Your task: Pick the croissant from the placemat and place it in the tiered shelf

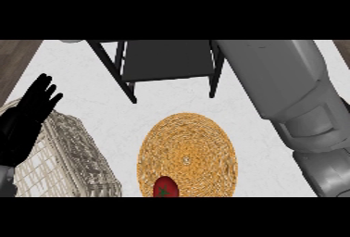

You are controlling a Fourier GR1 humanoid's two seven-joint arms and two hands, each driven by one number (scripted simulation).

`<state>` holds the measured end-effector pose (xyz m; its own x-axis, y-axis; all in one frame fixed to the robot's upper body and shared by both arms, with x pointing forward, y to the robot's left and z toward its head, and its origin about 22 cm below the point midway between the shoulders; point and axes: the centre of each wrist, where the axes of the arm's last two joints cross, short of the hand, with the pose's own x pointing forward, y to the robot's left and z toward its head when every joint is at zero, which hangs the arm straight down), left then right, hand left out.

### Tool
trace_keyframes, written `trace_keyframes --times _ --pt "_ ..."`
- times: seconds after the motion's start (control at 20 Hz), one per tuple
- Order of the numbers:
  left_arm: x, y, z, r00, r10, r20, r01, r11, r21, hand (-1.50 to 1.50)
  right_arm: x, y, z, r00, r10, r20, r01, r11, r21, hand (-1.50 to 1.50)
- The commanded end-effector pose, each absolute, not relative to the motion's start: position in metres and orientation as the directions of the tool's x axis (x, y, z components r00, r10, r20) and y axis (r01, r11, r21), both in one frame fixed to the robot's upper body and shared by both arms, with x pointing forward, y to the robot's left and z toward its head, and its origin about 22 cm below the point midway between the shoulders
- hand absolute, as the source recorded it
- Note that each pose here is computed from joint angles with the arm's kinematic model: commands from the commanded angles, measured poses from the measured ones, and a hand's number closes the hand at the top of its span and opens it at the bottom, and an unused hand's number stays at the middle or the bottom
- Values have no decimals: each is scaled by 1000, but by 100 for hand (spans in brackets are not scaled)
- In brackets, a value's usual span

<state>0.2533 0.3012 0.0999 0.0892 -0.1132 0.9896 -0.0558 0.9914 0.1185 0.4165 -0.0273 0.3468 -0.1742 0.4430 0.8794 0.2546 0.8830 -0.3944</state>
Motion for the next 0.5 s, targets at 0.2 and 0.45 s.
trace_keyframes --times 0.2,0.45 --pt "234 297 27 393 -27 919 -89 994 67 0 424 -58 361 -219 276 936 389 904 -176 -150" --pt "224 303 22 408 -24 913 -88 994 65 0 437 -100 364 -176 264 948 534 835 -133 -150"
